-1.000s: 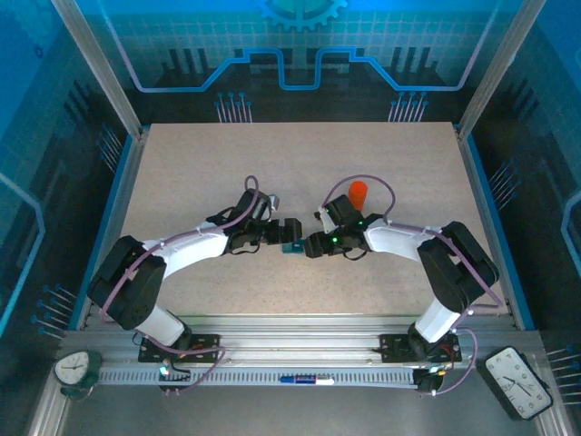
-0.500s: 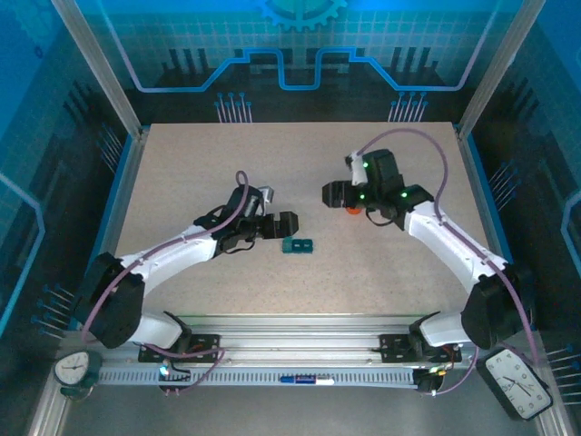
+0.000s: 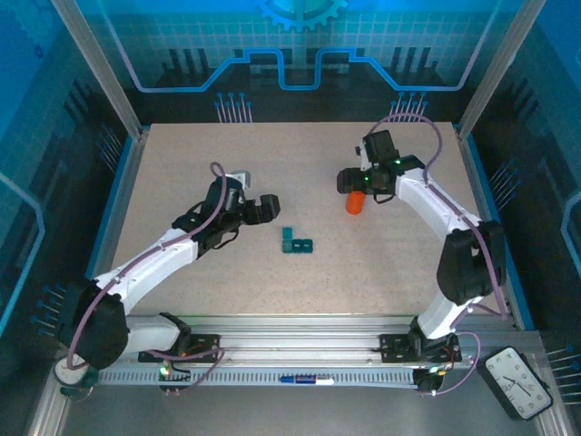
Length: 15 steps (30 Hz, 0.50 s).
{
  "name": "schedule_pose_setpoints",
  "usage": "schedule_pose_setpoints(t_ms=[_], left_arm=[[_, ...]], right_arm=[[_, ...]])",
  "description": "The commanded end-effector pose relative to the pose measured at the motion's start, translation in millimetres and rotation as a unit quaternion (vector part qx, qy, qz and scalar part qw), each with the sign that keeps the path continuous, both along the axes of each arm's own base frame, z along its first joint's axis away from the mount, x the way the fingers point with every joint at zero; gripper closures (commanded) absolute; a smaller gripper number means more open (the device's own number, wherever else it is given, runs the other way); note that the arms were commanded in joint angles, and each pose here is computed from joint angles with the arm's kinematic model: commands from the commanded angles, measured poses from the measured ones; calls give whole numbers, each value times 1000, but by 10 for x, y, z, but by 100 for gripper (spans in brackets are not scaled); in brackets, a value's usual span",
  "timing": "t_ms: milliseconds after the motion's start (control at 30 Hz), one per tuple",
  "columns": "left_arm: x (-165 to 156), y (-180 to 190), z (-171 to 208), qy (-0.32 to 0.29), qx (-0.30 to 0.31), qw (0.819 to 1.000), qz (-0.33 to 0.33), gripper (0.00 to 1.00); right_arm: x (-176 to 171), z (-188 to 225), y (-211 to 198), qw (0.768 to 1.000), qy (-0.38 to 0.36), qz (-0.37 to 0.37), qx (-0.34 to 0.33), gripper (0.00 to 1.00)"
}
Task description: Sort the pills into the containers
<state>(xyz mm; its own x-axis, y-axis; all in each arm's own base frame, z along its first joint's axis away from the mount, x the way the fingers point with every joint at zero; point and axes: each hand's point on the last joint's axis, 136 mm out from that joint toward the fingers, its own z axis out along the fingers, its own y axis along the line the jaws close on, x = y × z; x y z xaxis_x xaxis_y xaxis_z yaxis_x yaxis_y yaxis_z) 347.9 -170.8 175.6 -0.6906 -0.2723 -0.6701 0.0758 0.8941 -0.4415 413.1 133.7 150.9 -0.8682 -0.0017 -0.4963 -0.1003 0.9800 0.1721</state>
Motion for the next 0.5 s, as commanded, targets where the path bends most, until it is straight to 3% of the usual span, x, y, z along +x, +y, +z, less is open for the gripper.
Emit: schedule_pose_setpoints(t_ms=[0, 467], left_arm=[[14, 137, 55, -14, 12, 1000, 15, 1], [44, 150, 24, -16, 5, 1000, 15, 1]], right_arm=[[43, -29, -85, 999, 15, -1, -28, 17], [158, -426, -129, 997, 51, -3, -61, 25]])
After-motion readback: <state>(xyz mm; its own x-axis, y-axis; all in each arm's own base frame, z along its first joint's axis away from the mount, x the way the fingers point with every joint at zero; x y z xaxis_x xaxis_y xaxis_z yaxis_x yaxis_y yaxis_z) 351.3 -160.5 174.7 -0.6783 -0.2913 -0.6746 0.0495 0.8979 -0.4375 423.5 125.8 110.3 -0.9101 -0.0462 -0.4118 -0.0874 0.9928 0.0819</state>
